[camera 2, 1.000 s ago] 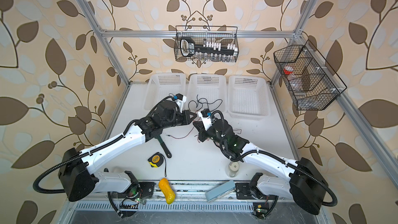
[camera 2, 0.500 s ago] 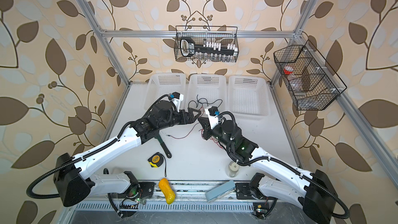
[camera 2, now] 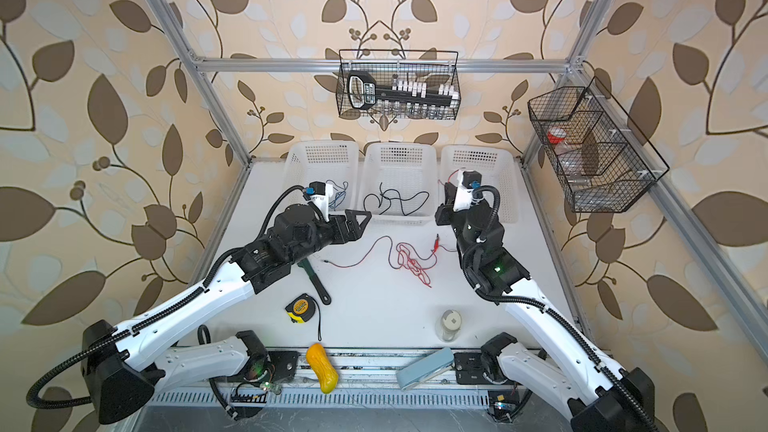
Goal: Untangle the cables
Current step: 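Lower the red wire into the far basket and open the right gripper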
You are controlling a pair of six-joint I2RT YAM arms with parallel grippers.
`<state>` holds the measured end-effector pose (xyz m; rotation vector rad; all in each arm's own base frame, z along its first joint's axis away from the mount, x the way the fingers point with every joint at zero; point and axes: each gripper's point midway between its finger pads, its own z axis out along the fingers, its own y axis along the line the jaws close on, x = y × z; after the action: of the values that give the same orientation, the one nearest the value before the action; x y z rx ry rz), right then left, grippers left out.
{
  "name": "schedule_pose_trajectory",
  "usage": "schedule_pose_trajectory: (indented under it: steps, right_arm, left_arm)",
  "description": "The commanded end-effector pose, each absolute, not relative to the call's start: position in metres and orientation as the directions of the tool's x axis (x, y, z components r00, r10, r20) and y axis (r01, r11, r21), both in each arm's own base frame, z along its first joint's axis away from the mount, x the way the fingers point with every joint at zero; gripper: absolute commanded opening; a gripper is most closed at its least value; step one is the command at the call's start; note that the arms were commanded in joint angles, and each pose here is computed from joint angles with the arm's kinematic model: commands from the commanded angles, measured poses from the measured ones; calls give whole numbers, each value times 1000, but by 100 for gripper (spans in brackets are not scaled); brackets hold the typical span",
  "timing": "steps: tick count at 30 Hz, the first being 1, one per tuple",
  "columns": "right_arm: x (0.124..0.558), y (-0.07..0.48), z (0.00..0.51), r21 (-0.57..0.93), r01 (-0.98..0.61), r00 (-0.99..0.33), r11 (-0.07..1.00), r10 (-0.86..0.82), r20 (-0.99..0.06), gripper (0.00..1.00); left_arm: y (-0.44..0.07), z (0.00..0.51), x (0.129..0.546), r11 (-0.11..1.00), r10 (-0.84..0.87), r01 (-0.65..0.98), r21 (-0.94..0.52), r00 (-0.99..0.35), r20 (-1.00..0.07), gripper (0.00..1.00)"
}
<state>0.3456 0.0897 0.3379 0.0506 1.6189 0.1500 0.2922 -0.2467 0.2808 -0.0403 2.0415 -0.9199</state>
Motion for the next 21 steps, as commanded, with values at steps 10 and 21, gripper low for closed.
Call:
schedule_pose_trajectory:
  steps: [10,21]
  right_arm:
    - [422,17,291,49,212,-110,976,74,-991,0]
    - [485,4,224,-21,273,-243,962,48,-969,0]
  left_arm:
    - [-251,246,297,783,-281,260,-565,-664,-693,99]
    - [-251,204,295,832,-199,222,-509,-737,-646,98]
